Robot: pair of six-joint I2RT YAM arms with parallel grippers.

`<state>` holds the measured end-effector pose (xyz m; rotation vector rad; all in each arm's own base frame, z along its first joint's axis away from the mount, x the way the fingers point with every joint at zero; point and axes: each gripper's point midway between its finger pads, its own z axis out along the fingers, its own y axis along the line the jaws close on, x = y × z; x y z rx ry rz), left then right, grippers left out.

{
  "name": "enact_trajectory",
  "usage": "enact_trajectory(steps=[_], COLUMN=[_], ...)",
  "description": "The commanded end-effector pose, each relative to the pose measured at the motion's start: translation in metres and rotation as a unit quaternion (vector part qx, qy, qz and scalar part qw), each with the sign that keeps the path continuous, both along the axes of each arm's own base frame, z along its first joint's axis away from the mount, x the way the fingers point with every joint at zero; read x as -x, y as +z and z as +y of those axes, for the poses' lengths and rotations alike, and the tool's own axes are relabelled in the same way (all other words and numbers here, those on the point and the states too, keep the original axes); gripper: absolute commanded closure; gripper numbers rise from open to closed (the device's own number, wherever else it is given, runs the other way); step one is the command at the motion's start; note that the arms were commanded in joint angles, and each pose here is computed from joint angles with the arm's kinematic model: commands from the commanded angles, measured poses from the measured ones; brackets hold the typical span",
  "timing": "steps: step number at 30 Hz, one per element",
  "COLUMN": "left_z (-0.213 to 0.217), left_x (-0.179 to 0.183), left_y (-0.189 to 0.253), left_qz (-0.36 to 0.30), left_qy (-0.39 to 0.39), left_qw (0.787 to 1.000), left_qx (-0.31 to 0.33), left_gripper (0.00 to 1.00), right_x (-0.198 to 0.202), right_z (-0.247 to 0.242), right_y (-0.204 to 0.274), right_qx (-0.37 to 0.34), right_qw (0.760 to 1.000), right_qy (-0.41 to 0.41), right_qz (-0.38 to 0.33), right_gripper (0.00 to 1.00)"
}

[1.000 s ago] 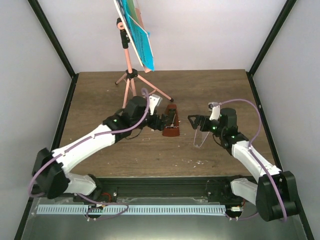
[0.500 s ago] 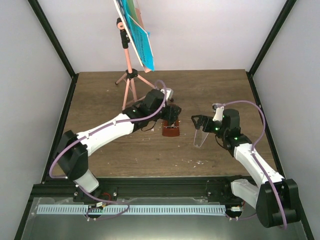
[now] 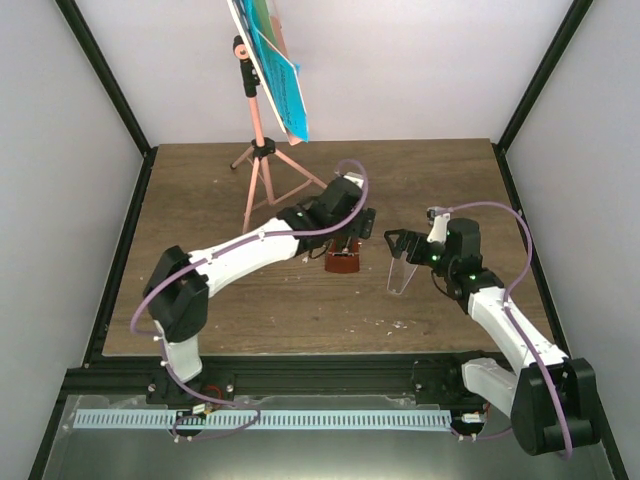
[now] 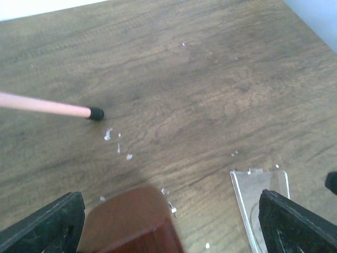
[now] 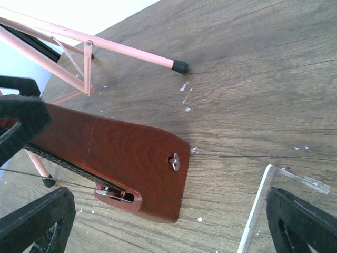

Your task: Pack up the instrument practice props

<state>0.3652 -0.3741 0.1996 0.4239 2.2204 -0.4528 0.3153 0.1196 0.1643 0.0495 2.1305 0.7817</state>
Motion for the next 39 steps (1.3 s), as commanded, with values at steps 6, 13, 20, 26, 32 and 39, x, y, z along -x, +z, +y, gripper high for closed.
enact_trajectory(steps=[6,13,20,26,32,39], left_z=[0.005,0.002,0.001,0.006,0.031,0.075], left_x=[-0.006,-0.001,0.002,0.018,0.06,0.11], left_y=[-0.013,-0.015,-0.006,0.007,0.014,0.002], left_qz=[-0.017,-0.009,-0.018,-0.019,0.006,0.028], left_qy=[0.034,0.029,0.011,-0.024,-0.071,-0.077], left_qw=[0.996,0.998,0.999,0.998,0.997,0.997], left_qx=[-0.077,-0.051,-0.05,-0.049,-0.042,-0.016], left_gripper=[0.09,0.27,0.46,0.53,0.57,0.57], right_x=[0.006,0.008,0.01,0.012,0.017,0.022], right_z=[-0.015,-0.019,-0.023,-0.024,-0.019,-0.006], right_y=[0.001,0.007,0.005,0.01,0.012,0.004], right_qx=[0.009,0.007,0.011,0.01,0.002,-0.023], right_qw=[0.999,0.999,0.999,0.999,0.999,1.0], right_qy=[-0.03,-0.041,-0.05,-0.052,-0.037,-0.004], right_qz=[-0.006,-0.013,-0.008,-0.005,-0.009,0.001], right_gripper=[0.0,0.0,0.0,0.0,0.0,0.0])
